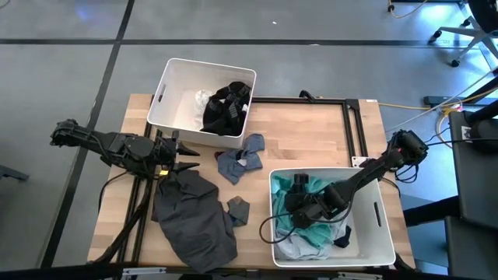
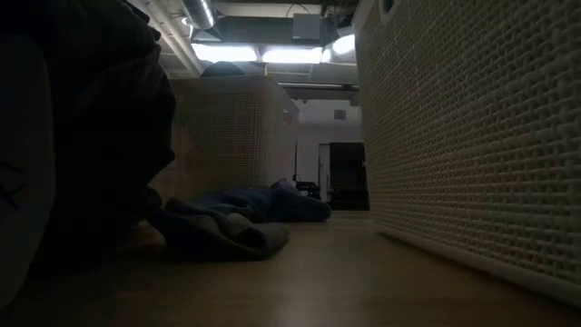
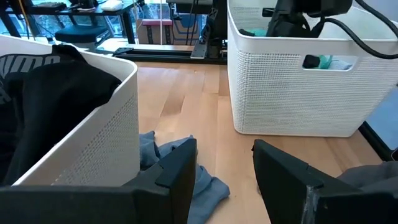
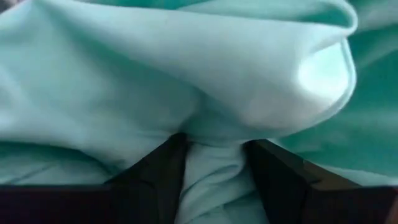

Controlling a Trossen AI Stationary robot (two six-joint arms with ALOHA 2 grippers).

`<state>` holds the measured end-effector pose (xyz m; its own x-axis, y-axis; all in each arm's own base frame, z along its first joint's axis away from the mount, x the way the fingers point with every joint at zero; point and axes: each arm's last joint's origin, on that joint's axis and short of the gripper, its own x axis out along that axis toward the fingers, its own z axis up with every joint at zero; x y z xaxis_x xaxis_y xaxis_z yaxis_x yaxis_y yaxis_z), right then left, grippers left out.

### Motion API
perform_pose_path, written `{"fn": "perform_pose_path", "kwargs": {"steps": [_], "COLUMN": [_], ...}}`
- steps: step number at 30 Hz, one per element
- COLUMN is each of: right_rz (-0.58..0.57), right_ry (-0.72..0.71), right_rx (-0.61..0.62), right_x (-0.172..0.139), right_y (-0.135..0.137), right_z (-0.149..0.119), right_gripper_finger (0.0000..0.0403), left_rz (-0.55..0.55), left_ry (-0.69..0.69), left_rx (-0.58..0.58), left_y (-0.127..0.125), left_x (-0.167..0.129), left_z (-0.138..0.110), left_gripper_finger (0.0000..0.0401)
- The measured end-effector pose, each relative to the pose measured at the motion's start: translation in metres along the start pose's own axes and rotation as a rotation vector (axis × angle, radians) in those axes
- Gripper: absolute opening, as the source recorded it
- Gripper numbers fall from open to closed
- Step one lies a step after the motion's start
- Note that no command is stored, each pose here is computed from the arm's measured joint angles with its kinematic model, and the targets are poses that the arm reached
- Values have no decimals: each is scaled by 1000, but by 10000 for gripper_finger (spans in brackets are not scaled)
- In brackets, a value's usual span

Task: Sort clothes
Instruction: Put the light green shorts into the bottom white bin, then put the blue sock into the bottom white bin

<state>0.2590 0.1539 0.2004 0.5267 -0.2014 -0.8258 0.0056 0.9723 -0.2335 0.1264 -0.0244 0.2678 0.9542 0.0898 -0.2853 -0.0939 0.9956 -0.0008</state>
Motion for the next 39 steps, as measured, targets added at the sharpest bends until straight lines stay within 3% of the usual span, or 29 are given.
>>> {"fn": "perform_pose_path", "kwargs": {"steps": [4, 10, 16, 20, 27, 33, 39], "right_rz": [4, 24, -35, -122, -144, -179, -105], "right_ry": [12, -27, -214, -363, -429, -375, -290], "right_rx": [-9, 5, 16, 30, 108, 201, 238], "right_x": [-9, -55, -104, -115, -96, -49, 11], "right_y": [-1, -8, -20, -28, -61, -100, -121], "right_z": [8, 49, 90, 110, 135, 152, 159], "right_gripper_finger": [183, 183, 183, 183, 183, 183, 183], "left_rz": [0, 0, 0, 0, 0, 0, 0], "left_ry": [0, 0, 0, 0, 0, -1, 1], "left_rx": [0, 0, 0, 0, 3, 3, 4], "left_y": [0, 0, 0, 0, 0, 0, 0], "left_x": [0, 0, 0, 0, 0, 0, 0], "left_z": [0, 0, 0, 0, 0, 0, 0], "left_gripper_finger": [147, 147, 147, 147, 147, 147, 147]}}
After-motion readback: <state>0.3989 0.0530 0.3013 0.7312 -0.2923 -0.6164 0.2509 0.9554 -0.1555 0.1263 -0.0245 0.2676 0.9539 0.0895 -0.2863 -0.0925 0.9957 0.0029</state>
